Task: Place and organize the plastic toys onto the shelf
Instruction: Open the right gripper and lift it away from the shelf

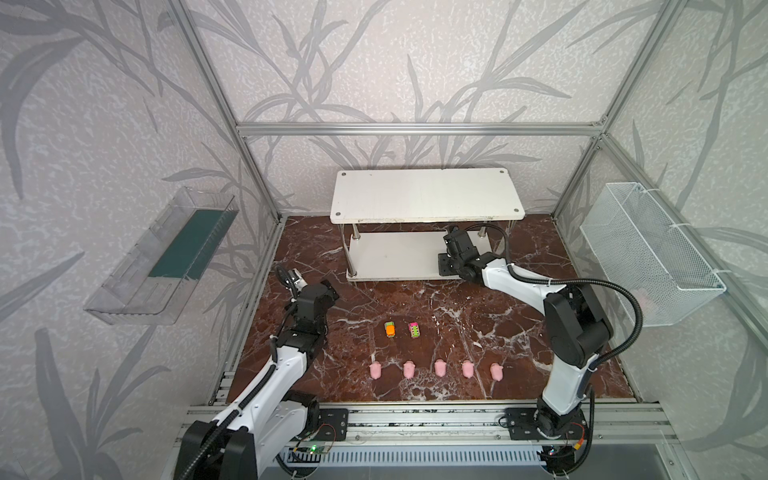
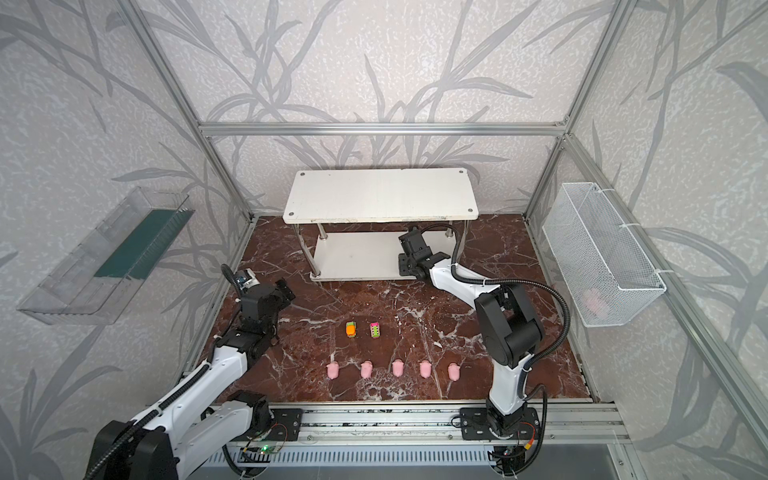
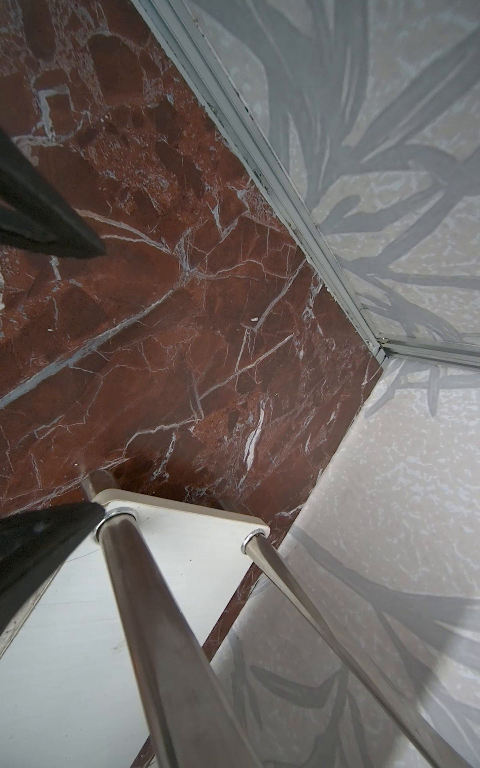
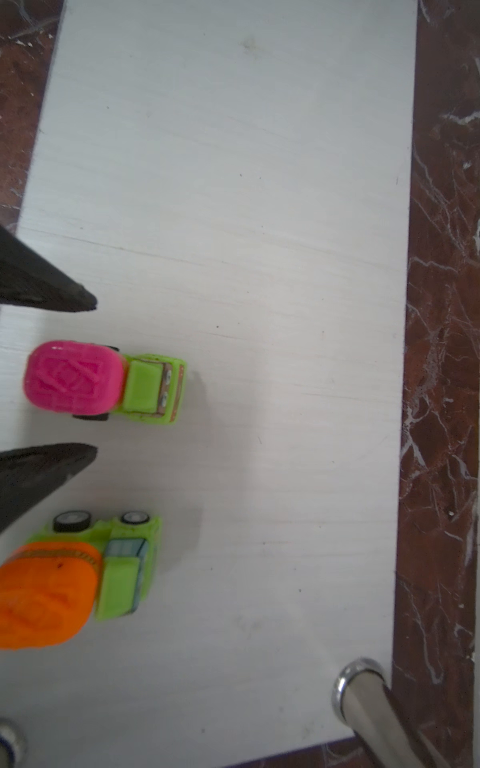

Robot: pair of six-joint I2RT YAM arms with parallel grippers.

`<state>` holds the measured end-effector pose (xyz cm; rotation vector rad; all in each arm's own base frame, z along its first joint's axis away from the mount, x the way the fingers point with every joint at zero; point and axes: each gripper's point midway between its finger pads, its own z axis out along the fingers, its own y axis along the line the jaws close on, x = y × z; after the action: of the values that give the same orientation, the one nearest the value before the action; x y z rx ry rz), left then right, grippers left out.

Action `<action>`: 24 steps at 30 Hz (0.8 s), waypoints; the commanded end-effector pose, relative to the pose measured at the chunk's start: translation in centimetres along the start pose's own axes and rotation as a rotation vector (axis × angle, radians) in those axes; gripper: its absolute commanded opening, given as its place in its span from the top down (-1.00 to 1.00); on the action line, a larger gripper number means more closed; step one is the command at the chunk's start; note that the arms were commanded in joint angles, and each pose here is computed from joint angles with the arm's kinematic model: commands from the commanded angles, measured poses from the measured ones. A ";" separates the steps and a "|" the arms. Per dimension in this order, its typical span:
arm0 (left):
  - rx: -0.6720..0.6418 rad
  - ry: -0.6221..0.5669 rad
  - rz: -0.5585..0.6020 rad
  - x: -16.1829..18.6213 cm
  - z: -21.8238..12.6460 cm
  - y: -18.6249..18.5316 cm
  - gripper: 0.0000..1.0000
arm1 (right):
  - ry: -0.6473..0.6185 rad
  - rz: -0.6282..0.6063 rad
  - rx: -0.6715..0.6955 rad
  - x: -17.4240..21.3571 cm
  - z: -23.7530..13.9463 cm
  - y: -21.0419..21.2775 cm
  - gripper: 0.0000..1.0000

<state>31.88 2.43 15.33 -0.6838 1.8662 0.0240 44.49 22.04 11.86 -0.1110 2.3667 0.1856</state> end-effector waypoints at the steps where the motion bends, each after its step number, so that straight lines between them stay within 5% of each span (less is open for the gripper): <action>1: -0.001 -0.007 -0.027 -0.1 0.0 0.1 -0.78 | -0.079 0.022 -0.039 -1.9 -2.6 0.2 -0.08; 24: -0.010 -0.023 -0.029 -0.4 -0.4 0.5 -0.78 | -0.163 -0.013 -0.215 3.6 -14.3 3.4 -0.25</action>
<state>31.91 2.40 15.54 -0.6842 1.8573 0.0174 33.57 22.80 19.42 -0.1964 2.1883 0.4206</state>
